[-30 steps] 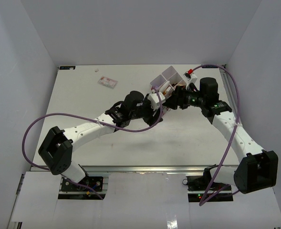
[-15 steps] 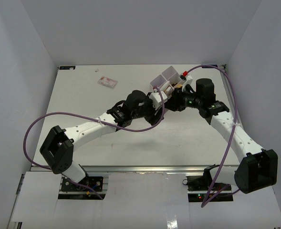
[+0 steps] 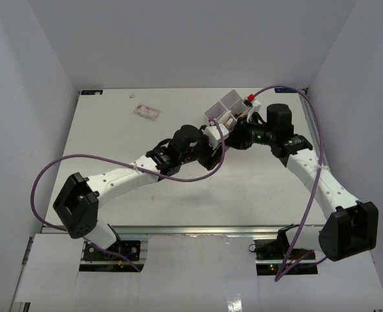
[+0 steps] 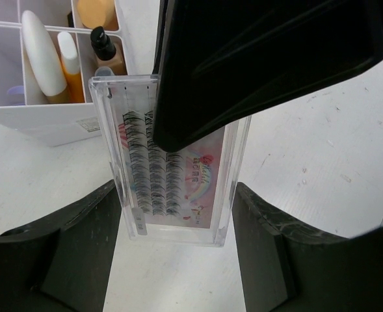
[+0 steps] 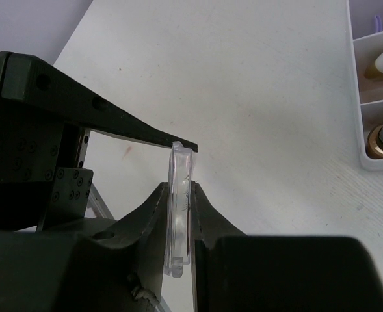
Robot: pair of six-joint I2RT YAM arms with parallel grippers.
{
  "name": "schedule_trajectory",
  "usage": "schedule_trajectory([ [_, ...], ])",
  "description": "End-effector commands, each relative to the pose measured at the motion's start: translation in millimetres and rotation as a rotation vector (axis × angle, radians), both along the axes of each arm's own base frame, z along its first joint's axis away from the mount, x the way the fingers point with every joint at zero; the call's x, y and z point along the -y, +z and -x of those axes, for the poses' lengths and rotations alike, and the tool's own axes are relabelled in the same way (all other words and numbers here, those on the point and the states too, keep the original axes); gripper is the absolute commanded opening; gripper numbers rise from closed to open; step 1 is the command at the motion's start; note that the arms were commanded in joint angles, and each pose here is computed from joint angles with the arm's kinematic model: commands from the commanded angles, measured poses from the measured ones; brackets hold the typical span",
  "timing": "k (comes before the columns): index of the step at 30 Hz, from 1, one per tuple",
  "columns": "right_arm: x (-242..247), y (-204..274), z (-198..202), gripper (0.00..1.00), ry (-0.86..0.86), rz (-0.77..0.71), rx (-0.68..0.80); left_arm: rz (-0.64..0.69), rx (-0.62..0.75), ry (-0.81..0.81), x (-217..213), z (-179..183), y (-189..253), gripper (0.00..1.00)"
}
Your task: Organize the makeup
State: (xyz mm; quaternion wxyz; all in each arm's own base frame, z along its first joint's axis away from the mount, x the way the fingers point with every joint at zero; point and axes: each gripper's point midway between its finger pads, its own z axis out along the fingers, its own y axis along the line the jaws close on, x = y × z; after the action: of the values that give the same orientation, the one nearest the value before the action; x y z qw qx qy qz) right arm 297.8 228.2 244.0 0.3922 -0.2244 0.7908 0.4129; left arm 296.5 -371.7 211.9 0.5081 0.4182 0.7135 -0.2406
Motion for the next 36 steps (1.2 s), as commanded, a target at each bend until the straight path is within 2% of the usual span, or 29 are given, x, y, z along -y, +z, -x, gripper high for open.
schedule_trajectory([
  [1, 1.0, 9.1, -0.7, 0.08, 0.061, 0.029, 0.084, 0.136, 0.103, 0.044, -12.0, -2.9, 63.7, 0.87],
  [2, 2.3, 10.9, -2.0, 0.08, 0.056, 0.03, 0.091, 0.132, 0.102, 0.041, -12.9, -1.8, 63.0, 0.96],
  [3, 4.4, 12.6, -3.9, 0.08, 0.049, 0.032, 0.096, 0.13, 0.103, 0.046, -15.1, -1.3, 62.9, 0.98],
  [7, 14.7, 19.9, -16.8, 0.08, 0.005, 0.06, 0.137, 0.128, 0.111, 0.086, -29.0, 0.7, 62.9, 0.98],
  [11, 26.1, 25.6, -33.9, 0.08, -0.06, 0.099, 0.181, 0.137, 0.138, 0.192, -52.4, -5.0, 70.7, 0.98],
  [18, 50.3, 44.5, -92.9, 0.08, -0.29, 0.17, 0.272, 0.14, 0.185, 0.52, -133.3, -15.1, 88.1, 0.98],
  [21, 53.2, 63.8, -122.7, 0.08, -0.397, 0.124, 0.289, 0.091, 0.189, 0.637, -171.4, -12.7, 65.1, 0.98],
  [26, 57.5, 83.1, -168.0, 0.08, -0.567, 0.027, 0.275, 0.089, 0.237, 0.785, -216.5, -6.1, 52.8, 0.98],
  [31, 72.2, 99.6, -205.8, 0.08, -0.75, -0.053, 0.287, 0.109, 0.262, 0.843, -231.6, -3.7, 60.8, 0.98],
  [36, 86.1, 93.1, -237.5, 0.08, -0.895, -0.093, 0.234, 0.116, 0.263, 0.844, -234.8, -3.1, 60.2, 0.98],
])
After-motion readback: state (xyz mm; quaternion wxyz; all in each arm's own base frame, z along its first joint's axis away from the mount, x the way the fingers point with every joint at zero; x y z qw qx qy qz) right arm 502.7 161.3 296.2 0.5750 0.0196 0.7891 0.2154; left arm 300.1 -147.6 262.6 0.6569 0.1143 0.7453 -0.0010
